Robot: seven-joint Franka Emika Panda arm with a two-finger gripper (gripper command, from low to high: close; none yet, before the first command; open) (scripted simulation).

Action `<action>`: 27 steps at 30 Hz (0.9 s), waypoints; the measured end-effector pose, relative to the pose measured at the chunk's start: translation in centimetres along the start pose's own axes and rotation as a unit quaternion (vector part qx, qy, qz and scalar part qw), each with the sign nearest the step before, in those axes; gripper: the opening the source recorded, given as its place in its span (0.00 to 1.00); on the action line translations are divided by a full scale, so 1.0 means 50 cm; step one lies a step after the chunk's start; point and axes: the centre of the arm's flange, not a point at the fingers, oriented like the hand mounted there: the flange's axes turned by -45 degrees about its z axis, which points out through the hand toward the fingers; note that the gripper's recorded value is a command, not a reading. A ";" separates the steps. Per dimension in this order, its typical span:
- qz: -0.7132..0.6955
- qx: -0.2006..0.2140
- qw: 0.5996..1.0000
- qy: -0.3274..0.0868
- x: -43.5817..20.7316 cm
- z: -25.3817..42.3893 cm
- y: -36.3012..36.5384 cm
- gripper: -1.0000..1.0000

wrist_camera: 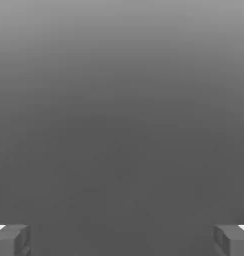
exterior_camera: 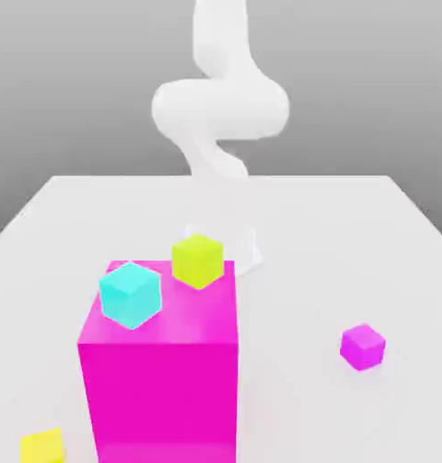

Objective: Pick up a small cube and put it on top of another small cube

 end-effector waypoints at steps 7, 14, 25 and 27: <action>-0.057 0.037 0.990 -0.123 -0.145 0.320 -0.174 0.50; -0.120 0.059 0.962 -0.238 -0.404 0.525 -0.323 0.50; -0.188 0.067 0.917 -0.346 -0.772 0.672 -0.406 0.50; -0.189 0.067 0.916 -0.346 -0.800 0.700 -0.404 0.50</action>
